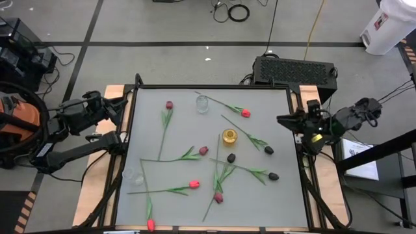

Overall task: Sort flowers into vase by color
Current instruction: Put the top pink tulip into the yellow vase

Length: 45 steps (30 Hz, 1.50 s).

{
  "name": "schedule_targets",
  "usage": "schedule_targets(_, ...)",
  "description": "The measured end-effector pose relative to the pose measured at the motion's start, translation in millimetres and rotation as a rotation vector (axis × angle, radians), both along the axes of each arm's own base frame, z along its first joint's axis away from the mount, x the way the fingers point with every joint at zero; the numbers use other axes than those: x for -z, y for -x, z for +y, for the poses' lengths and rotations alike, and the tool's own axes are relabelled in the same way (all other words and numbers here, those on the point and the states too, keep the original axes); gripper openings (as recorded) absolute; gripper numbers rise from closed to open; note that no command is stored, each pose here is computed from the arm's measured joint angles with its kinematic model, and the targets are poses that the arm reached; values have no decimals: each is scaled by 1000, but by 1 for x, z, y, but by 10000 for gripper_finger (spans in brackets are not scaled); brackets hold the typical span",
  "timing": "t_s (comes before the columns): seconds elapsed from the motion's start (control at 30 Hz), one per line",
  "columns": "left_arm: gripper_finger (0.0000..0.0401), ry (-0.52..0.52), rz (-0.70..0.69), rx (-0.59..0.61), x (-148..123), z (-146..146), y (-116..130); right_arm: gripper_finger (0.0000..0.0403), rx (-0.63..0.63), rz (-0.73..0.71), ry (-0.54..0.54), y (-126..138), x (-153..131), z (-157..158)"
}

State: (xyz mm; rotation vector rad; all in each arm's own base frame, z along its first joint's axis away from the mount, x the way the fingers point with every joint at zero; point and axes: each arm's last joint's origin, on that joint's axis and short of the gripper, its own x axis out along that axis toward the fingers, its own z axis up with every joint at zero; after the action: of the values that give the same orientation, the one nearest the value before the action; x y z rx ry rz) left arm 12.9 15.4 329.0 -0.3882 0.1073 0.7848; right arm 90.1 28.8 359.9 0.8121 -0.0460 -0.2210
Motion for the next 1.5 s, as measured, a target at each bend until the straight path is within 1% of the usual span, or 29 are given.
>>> schedule_targets(0.23,148,0,0,0,0,0,0,139,75,-25,-18,-30,-2,10)
schedule_targets(0.53,148,0,0,0,0,0,0,139,156,-100,-48,-61,-6,12)
schedule_targets(0.63,148,3,-8,-1,0,0,0,139,171,-110,-52,-71,-5,12)
schedule_targets(0.73,148,8,-10,23,0,-1,0,139,191,-109,-51,-80,-5,12)
schedule_targets(0.8,148,9,-11,29,0,-1,-1,139,207,-98,-40,-87,-10,11)
schedule_targets(0.93,148,10,-10,29,0,-1,-1,139,244,-38,34,-96,-25,7)
schedule_targets(1.03,148,11,-10,30,0,-1,-1,139,282,66,102,-98,-37,-1)
schedule_targets(1.13,148,47,-39,35,0,-1,-1,139,319,177,145,-98,-52,-10)
schedule_targets(1.23,148,52,-44,33,0,-1,-1,139,330,273,180,-98,-66,-20)
schedule_targets(1.33,148,54,-56,33,-1,-1,-1,139,310,346,212,-101,-75,-30)
schedule_targets(1.5,148,91,-144,21,-5,-1,-2,139,258,452,249,-109,-80,-47)
